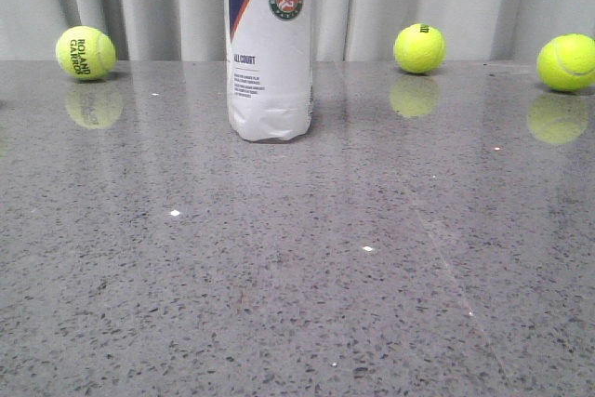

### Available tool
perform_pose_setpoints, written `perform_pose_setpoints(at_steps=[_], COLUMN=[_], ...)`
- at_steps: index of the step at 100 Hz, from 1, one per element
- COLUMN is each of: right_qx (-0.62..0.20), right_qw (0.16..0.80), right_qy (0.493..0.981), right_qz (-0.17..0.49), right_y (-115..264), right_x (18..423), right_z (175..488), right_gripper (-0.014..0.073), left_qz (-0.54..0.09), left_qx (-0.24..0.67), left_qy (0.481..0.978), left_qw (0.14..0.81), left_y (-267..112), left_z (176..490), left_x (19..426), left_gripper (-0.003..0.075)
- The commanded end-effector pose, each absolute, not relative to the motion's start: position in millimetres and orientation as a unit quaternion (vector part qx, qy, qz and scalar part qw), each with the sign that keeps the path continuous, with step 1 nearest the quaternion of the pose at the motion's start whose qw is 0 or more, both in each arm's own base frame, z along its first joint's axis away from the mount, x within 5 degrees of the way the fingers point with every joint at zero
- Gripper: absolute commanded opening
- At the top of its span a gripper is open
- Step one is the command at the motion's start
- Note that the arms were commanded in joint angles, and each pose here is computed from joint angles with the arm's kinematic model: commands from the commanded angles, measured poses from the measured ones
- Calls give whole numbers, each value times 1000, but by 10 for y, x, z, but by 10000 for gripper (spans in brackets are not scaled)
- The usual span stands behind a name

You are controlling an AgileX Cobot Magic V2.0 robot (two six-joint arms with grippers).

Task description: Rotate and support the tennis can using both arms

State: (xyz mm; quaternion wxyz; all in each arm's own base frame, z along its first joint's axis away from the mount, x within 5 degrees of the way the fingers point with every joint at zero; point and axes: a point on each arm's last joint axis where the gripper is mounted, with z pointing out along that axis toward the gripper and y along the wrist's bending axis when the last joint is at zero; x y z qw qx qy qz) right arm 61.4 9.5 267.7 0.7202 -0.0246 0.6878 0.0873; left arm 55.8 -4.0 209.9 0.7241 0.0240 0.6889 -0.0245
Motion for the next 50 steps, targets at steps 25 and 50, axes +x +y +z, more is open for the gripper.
perform_pose_setpoints(at_steps=[25, 50], right_qx=[8, 18], right_qw=[781, 762], right_qy=[622, 646], right_qz=[54, 43], right_y=[37, 16], right_x=[588, 527], right_z=[2449, 2165], right_gripper=[-69, -69], left_qz=[-29, -29], left_qx=[16, 16], left_qy=[665, 665], left_qw=[746, 746], left_y=[-34, -34], left_z=[2036, 2036], left_x=[547, 547], left_gripper=[-20, -20])
